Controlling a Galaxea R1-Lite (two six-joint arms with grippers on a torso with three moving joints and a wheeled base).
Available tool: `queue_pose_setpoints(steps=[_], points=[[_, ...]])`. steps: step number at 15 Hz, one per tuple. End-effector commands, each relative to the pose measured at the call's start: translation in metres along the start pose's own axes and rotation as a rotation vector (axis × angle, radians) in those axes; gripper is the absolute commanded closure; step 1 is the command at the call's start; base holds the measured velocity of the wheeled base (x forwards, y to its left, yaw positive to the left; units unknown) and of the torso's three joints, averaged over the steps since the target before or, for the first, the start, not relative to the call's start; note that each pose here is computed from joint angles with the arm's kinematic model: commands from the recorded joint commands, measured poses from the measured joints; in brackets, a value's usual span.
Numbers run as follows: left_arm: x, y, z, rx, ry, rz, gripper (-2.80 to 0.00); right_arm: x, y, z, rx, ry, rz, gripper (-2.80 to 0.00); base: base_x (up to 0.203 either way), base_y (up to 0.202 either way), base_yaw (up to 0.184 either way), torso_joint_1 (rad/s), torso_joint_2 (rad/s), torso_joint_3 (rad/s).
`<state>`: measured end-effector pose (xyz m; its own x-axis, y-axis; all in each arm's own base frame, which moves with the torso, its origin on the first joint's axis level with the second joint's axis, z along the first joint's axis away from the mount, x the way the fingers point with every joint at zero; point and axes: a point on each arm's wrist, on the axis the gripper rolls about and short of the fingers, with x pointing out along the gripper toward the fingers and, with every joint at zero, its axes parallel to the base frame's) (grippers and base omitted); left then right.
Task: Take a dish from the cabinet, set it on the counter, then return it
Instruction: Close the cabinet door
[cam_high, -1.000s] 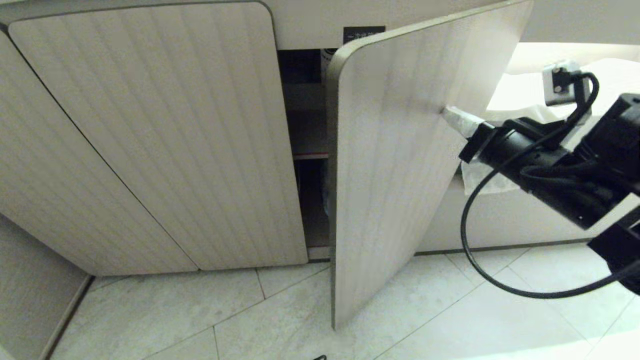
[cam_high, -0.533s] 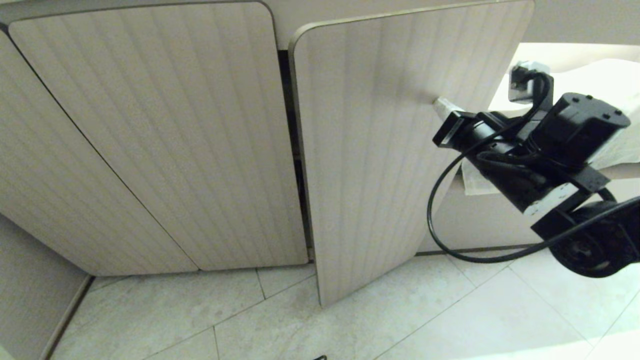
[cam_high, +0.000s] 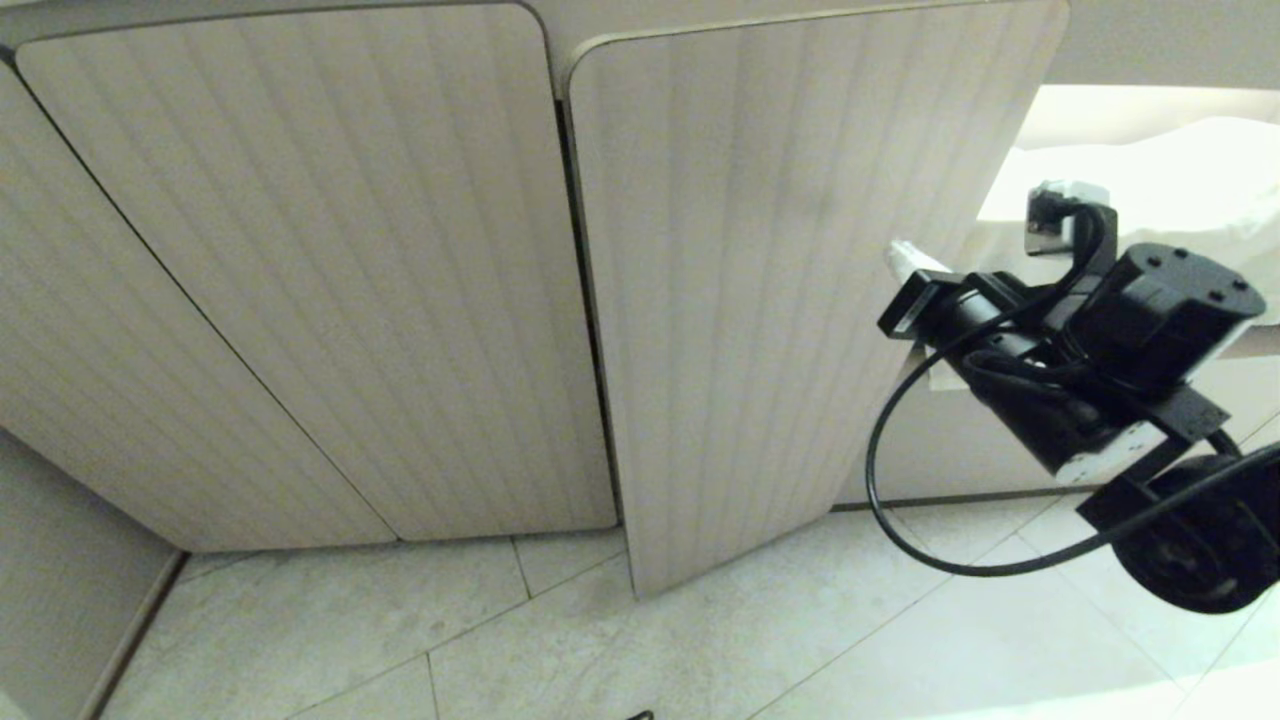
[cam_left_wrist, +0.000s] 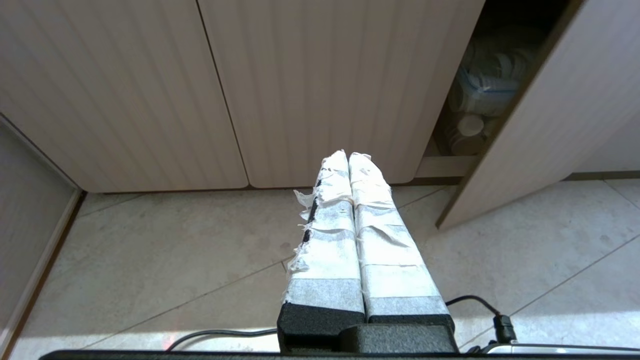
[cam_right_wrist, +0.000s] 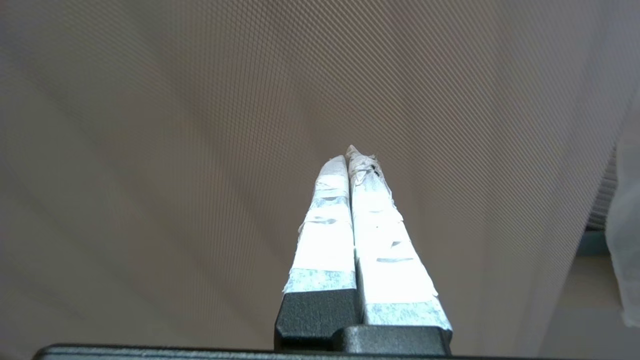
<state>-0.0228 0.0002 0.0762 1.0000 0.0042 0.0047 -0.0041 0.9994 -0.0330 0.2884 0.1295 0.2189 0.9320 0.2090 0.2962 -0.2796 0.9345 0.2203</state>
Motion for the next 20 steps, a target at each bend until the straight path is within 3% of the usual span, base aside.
queue_pose_setpoints(steps=[1, 12, 17, 20], points=[[0.0, 0.0, 0.0, -0.001, 0.0, 0.0, 0.0, -0.016, -0.002, 0.012, 0.005, -0.016, 0.003, 0.0, 0.0, 0.0, 0.0, 0.0, 0.0, 0.0], [0.0, 0.0, 0.0, -0.001, -0.001, 0.0, 0.0, -0.083, -0.011, 0.04, 0.007, -0.017, 0.001, 0.0, 0.0, 0.0, 0.0, 0.0, 0.0, 0.0], [0.0, 0.0, 0.0, -0.001, -0.001, 0.0, 0.0, -0.112, -0.016, 0.05, -0.04, -0.041, 0.001, 0.0, 0.0, 0.0, 0.0, 0.0, 0.0, 0.0], [0.0, 0.0, 0.0, -0.001, -0.001, 0.0, 0.0, -0.121, -0.019, 0.052, -0.042, -0.057, -0.056, 0.0, 0.0, 0.0, 0.0, 0.0, 0.0, 0.0]])
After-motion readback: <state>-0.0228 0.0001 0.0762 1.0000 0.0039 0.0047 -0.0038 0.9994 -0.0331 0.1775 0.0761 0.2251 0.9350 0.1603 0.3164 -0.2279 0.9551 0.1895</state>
